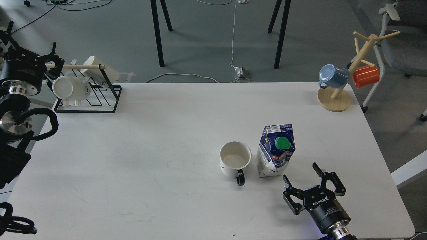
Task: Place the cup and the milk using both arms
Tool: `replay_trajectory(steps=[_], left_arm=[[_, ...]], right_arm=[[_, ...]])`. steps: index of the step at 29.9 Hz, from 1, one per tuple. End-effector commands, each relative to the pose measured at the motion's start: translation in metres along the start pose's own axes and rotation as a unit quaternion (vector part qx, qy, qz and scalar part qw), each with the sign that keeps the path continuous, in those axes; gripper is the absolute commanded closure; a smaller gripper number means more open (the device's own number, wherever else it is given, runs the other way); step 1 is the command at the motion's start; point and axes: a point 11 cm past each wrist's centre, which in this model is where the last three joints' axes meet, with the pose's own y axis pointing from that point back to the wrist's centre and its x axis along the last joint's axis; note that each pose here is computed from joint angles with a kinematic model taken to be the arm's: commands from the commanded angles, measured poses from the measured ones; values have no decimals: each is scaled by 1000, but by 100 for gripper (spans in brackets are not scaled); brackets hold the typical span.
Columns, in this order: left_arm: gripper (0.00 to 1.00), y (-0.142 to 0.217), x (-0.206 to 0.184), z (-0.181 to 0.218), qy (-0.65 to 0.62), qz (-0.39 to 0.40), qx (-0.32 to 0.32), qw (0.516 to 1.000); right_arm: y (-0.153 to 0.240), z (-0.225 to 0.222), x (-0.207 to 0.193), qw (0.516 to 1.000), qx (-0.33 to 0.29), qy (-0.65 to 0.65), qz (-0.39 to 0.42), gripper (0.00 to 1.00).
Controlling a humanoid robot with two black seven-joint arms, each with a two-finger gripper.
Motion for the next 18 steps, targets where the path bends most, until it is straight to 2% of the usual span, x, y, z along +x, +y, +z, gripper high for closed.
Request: replay_trajectory(steps=[1, 4, 8, 11, 18], left_arm=[[0, 0, 0, 1, 0, -1, -1, 1000], [0, -1, -1, 3, 1, -2, -4, 1000], [0, -1, -4, 3, 7, -7, -5, 1000], [0, 6, -3, -5, 18, -16, 0, 1000], [0, 11, -22, -15, 44, -53, 5, 998]], right_arm=[[23, -23, 13, 999, 7, 27, 30, 2], [28, -62, 8, 997, 32, 64, 33, 2], [19, -132, -25, 988, 102, 115, -3, 2], [-18, -176, -80, 975, 145, 147, -76, 2], [-97, -234, -174, 950, 176, 202, -161, 1]])
